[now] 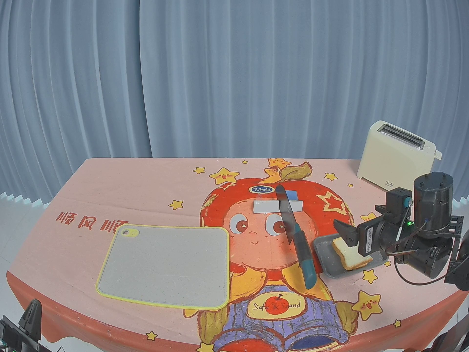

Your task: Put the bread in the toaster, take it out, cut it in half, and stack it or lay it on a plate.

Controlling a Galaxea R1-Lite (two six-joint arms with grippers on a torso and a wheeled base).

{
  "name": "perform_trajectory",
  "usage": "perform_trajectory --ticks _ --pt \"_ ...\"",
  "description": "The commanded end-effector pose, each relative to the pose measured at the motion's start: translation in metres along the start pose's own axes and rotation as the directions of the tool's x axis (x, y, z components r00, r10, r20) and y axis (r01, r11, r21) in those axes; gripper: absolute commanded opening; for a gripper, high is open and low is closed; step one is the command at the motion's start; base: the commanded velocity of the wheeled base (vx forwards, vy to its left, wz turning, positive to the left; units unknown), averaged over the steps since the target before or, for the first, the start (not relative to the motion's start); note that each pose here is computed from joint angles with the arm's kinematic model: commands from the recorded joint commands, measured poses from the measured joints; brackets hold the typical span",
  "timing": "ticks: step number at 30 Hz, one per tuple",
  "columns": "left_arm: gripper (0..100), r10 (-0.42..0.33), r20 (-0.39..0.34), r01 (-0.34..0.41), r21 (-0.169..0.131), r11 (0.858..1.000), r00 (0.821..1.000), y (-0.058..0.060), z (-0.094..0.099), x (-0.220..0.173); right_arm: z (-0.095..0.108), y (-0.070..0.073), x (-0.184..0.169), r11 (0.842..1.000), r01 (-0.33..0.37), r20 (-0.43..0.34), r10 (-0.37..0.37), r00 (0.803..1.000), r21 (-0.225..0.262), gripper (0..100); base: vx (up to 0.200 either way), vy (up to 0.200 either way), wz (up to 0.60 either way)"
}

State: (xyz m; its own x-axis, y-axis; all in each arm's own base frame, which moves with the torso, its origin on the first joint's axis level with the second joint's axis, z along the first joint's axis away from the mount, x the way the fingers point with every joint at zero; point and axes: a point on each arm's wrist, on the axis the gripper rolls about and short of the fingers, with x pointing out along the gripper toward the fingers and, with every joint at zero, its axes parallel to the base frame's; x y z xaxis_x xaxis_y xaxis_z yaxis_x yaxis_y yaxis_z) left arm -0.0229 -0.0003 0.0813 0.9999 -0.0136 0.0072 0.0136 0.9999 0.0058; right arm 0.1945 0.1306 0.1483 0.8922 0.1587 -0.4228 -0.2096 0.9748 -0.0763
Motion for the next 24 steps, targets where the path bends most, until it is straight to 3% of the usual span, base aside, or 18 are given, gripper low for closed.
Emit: perform_trajectory --ticks 1,11,24 --pt "0 0.000 -0.010 0.000 0.000 1.000 1.000 0.000 -0.005 0.001 0.004 -0.006 -0.006 1.000 0.005 0.023 -0.005 1.000 0.014 100 0.000 0.000 0.00" --pt "0 0.000 -0.009 0.000 0.000 1.000 1.000 0.000 -0.005 0.001 0.008 -0.022 -0.006 0.997 0.063 0.038 -0.065 0.997 0.052 100 0.000 0.000 0.00" --pt "0 0.000 -0.009 0.000 0.000 1.000 1.000 0.000 -0.005 0.001 0.008 -0.030 -0.004 0.993 0.095 0.031 -0.098 0.995 0.065 100 0.000 0.000 0.00"
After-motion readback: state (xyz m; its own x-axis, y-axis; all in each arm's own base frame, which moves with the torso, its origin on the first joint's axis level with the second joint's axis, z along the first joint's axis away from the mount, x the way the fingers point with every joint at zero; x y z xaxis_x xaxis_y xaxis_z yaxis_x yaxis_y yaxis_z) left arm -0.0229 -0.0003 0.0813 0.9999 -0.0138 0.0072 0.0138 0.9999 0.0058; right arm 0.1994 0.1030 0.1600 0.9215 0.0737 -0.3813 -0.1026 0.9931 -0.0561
